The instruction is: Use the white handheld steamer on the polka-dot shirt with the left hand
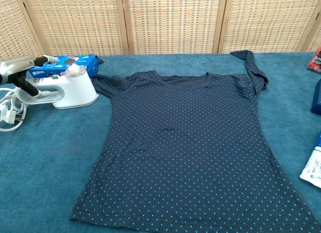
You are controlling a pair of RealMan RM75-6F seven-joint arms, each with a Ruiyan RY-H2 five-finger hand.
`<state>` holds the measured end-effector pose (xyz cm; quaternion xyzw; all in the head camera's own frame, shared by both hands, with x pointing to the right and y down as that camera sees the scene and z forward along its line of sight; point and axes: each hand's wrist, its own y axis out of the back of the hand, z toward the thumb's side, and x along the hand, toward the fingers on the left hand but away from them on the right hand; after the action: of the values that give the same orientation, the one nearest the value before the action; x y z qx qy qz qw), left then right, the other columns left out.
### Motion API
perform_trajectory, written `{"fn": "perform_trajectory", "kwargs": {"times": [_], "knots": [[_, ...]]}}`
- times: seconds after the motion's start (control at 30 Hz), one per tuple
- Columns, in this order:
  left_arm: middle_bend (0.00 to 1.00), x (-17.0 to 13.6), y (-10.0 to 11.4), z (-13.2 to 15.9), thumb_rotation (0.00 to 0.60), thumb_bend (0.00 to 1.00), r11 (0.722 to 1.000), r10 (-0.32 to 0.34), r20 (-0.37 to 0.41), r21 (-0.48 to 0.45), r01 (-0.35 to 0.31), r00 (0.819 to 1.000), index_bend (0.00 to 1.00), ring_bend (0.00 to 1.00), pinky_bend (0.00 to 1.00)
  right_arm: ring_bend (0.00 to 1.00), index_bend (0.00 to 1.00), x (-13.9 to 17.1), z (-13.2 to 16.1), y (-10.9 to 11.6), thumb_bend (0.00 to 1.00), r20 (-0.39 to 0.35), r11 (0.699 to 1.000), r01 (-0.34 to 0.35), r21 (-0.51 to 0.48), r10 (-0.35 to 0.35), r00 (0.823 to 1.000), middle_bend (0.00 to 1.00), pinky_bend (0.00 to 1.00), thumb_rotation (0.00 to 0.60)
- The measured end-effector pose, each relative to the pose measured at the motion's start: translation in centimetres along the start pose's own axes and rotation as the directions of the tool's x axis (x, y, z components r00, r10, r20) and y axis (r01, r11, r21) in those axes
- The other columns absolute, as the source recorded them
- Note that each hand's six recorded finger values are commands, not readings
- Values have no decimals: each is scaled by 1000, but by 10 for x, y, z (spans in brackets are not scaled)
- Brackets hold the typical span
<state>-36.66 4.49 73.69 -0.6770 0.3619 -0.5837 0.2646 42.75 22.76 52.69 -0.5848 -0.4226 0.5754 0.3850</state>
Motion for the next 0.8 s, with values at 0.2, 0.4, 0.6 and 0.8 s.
{"fn": "perform_trajectory", "kwargs": {"times": [0.2,0.4,0.6,0.8], "knots": [[0,12,-1,-6,600,372,1000,18,-38,-12,-18,999,0,0,0,0,0,-2,2,-3,0,-6,1000,-3,4,3,1000,0,0,600],[0,24,0,-10,600,372,999,17,-76,-27,-19,997,0,0,0,0,0,-2,2,-2,0,-6,1000,3,6,-3,1000,0,0,600],[0,37,2,-14,600,373,999,8,-117,-43,-13,993,0,0,0,0,0,-2,-1,4,0,8,1000,29,7,-29,1000,0,0,600],[0,47,0,-13,600,381,999,7,-138,-50,-14,990,0,0,0,0,0,-2,-1,5,0,8,1000,30,5,-30,1000,0,0,600]]}}
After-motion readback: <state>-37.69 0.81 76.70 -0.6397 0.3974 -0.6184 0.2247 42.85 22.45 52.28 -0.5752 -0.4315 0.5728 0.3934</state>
